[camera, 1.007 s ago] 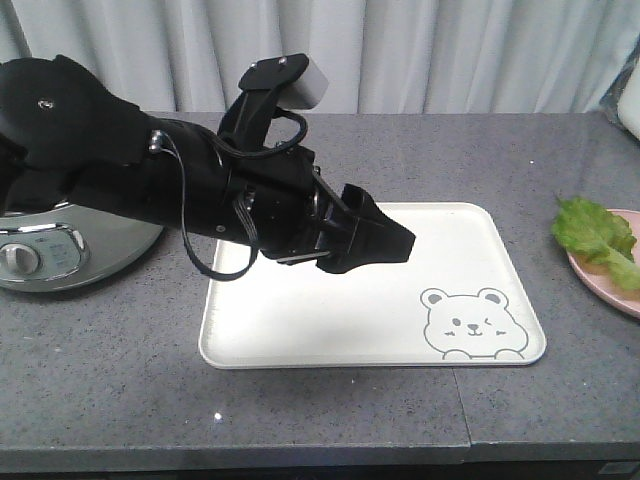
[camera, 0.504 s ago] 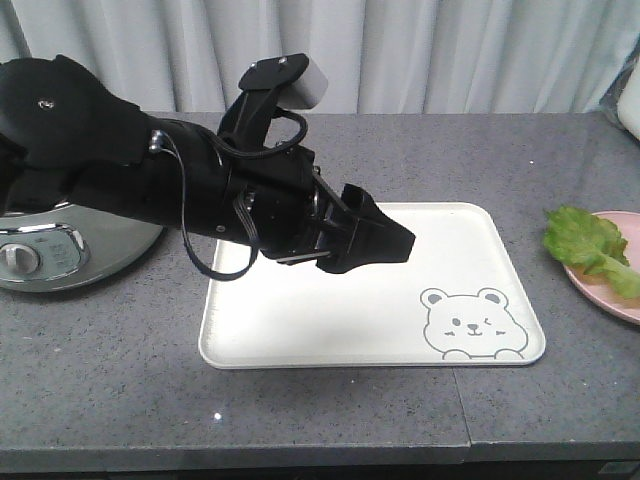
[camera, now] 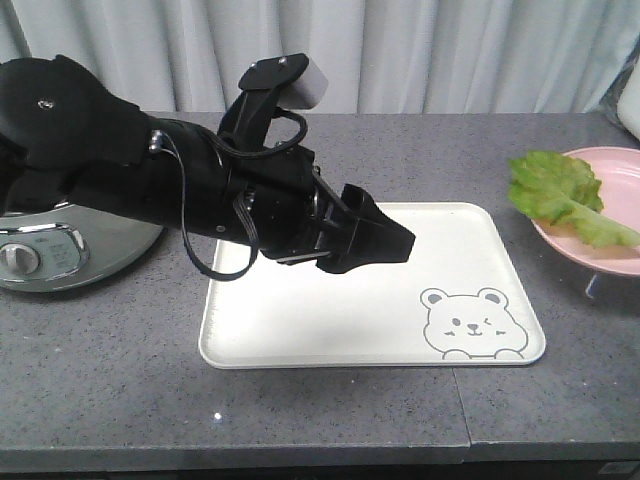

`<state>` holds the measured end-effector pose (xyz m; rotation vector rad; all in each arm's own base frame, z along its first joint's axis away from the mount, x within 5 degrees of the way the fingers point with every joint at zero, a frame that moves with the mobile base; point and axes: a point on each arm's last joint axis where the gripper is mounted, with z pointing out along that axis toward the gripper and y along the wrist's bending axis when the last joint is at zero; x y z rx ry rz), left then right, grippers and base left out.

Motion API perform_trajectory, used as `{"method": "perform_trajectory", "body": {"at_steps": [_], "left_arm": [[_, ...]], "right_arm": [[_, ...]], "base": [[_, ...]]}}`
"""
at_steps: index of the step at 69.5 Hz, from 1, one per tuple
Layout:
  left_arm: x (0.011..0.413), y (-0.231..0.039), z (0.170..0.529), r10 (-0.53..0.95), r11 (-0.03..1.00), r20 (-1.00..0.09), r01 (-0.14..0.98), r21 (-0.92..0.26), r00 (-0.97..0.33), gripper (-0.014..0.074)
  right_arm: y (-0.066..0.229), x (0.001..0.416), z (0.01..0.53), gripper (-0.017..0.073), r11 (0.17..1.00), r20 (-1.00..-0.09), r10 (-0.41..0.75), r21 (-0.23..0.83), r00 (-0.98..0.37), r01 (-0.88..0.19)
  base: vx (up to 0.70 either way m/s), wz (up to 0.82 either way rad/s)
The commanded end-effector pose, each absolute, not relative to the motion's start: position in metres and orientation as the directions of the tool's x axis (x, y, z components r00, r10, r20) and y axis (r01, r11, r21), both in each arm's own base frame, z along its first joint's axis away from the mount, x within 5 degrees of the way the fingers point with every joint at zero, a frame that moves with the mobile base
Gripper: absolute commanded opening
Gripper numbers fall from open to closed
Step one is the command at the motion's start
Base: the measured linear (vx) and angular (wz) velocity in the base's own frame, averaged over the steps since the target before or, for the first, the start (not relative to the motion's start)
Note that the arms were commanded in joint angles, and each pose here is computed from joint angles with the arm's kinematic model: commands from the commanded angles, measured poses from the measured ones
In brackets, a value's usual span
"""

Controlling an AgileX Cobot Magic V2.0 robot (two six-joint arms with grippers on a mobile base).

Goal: Transfer vegetables to tray and serve
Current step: 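Grasp the pink plate rim with the right gripper and set it on the tray, then open the right gripper and withdraw it from the plate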

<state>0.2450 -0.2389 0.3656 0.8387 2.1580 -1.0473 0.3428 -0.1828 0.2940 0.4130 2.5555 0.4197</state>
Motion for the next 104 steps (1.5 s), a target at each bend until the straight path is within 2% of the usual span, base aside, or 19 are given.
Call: {"method": "perform_trajectory", "body": {"at_steps": [1, 14, 37, 51, 63, 104], "left_arm": [[0.237, -0.236, 0.389, 0.204, 0.463, -0.769, 0.752, -0.470, -0.606, 0.0417], [0.237, -0.236, 0.389, 0.204, 0.463, -0.769, 0.752, -0.470, -0.606, 0.0417], [0.237, -0.236, 0.389, 0.204, 0.463, -0.769, 0.752, -0.470, -0.606, 0.0417], [0.237, -0.236, 0.389, 0.204, 0.463, -0.769, 0.752, -0.470, -0.606, 0.0417], [0.237, -0.236, 0.389, 0.204, 0.463, -0.769, 0.752, -0.470, -0.606, 0.0417], [0.237, -0.236, 0.389, 0.203, 0.463, -0.769, 0.752, -0.470, -0.606, 0.0417]], "right_arm": [[-0.166, 0.340, 0.335, -0.0004, 0.899, -0.551, 0.362, 0.418, -0.752, 0.127], [-0.121, 0.358, 0.336, -0.0004, 0.907, -0.551, 0.262, 0.421, -0.792, 0.007], [-0.001, 0.386, 0.328, -0.0004, 0.867, -0.545, 0.028, 0.430, -0.838, -0.251], [0.045, 0.393, 0.312, -0.0004, 0.836, -0.525, -0.063, 0.437, -0.849, -0.332], [0.062, 0.400, 0.295, -0.0004, 0.825, -0.497, -0.093, 0.447, -0.863, -0.346], [0.063, 0.418, 0.249, 0.0012, 0.831, -0.406, -0.084, 0.476, -0.910, -0.289]], "base": [[0.00, 0.00], [0.00, 0.00], [0.00, 0.00], [0.00, 0.00], [0.00, 0.00], [0.00, 0.00]]}}
